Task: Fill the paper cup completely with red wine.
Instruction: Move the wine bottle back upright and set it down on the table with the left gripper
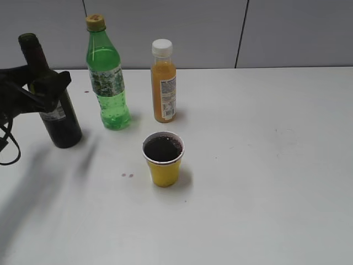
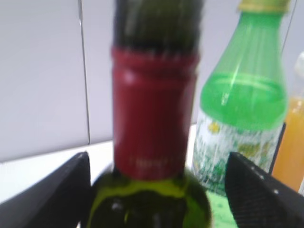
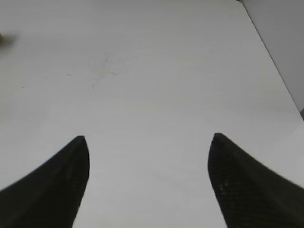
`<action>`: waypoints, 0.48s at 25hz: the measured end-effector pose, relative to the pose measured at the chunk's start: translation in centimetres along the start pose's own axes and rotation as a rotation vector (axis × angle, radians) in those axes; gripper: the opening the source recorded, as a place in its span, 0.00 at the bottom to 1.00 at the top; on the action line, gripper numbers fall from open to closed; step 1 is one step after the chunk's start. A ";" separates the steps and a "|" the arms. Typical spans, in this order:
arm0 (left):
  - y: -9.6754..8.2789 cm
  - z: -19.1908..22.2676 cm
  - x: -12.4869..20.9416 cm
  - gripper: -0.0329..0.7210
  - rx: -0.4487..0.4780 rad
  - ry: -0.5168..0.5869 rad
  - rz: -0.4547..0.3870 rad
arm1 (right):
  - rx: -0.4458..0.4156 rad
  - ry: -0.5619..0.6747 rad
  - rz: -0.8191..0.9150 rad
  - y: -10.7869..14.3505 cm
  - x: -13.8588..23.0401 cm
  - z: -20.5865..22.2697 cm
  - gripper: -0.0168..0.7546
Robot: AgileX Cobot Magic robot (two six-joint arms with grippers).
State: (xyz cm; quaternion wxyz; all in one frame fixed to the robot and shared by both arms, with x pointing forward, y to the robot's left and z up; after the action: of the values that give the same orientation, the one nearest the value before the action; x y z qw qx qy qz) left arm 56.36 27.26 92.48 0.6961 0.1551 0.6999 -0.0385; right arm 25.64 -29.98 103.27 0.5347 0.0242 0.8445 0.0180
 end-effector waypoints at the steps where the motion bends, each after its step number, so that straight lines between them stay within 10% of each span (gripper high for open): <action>1: 0.0 -0.2 -0.5 0.95 -0.002 -0.014 0.004 | 0.000 0.000 0.000 0.0 0.0 0.0 0.78; 12: 1.1 -4.2 -10.7 0.93 -0.069 -0.125 0.109 | 0.000 0.000 0.000 0.0 0.0 0.0 0.78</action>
State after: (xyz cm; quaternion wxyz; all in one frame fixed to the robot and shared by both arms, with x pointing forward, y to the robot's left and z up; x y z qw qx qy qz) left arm 52.41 27.69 103.36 0.7443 0.1664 0.6466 0.0139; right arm 25.64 -29.98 103.27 0.5347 0.0242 0.8445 0.0180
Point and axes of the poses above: a point on each arm's last joint axis where the gripper is mounted, z pointing out along that axis toward the gripper, y along the wrist's bending axis when the last joint is at zero, x = y × z, the point moved 1 cm from there along z, pointing out along that axis toward the gripper, and after that the axes turned 6 degrees about z, right-handed, at the moved point
